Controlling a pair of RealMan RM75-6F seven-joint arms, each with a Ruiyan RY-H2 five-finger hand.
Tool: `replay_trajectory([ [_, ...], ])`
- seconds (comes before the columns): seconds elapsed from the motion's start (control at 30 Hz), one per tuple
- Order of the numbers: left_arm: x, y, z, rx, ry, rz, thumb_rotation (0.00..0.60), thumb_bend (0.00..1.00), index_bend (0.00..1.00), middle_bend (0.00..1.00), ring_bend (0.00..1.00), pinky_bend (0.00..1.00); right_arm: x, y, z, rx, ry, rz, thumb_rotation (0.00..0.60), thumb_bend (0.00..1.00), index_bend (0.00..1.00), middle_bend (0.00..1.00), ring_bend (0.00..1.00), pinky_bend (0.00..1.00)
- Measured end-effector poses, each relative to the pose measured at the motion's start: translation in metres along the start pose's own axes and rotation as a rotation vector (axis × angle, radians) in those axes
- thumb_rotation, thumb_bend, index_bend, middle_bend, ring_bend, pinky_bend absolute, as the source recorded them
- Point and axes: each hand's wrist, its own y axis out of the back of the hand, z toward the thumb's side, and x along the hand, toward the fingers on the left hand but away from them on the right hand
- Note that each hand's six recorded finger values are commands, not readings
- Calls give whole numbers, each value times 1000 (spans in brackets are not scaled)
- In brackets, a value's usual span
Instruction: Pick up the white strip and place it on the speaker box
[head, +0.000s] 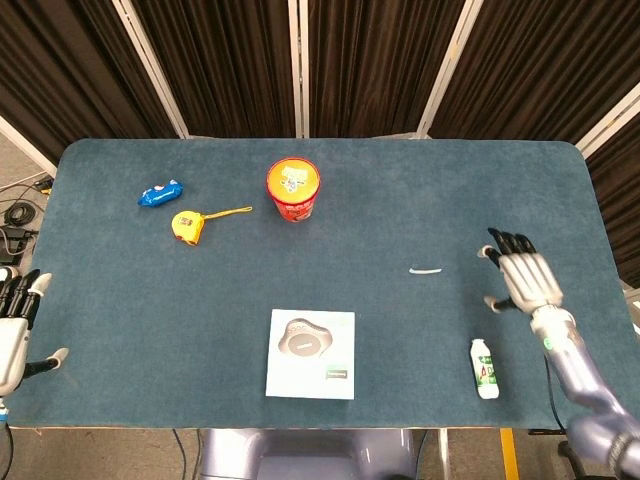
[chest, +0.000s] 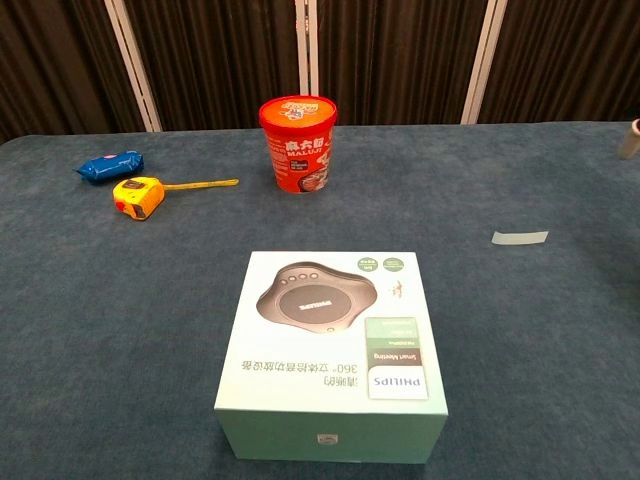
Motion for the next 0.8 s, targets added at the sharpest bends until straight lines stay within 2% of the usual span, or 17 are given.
replay_trajectory([
  [0.13,3,-4,-2,5,15,-10,600,0,0,0,0,0,-33,-5,7,-9,-23,11,600,239,418,0,0,0],
  [0.23,5,-6,-3,7,25,-17,600,0,0,0,0,0,-45,-13,15,-2,-20,16,600,245,432,0,0,0],
  [0.47,14,-12,-2,11,40,-36,600,0,0,0,0,0,-56,-37,35,7,14,55,600,245,480,0,0,0],
  [0.8,16,-13,-10,14,65,-39,600,0,0,0,0,0,-72,-62,47,62,39,62,600,264,476,0,0,0],
])
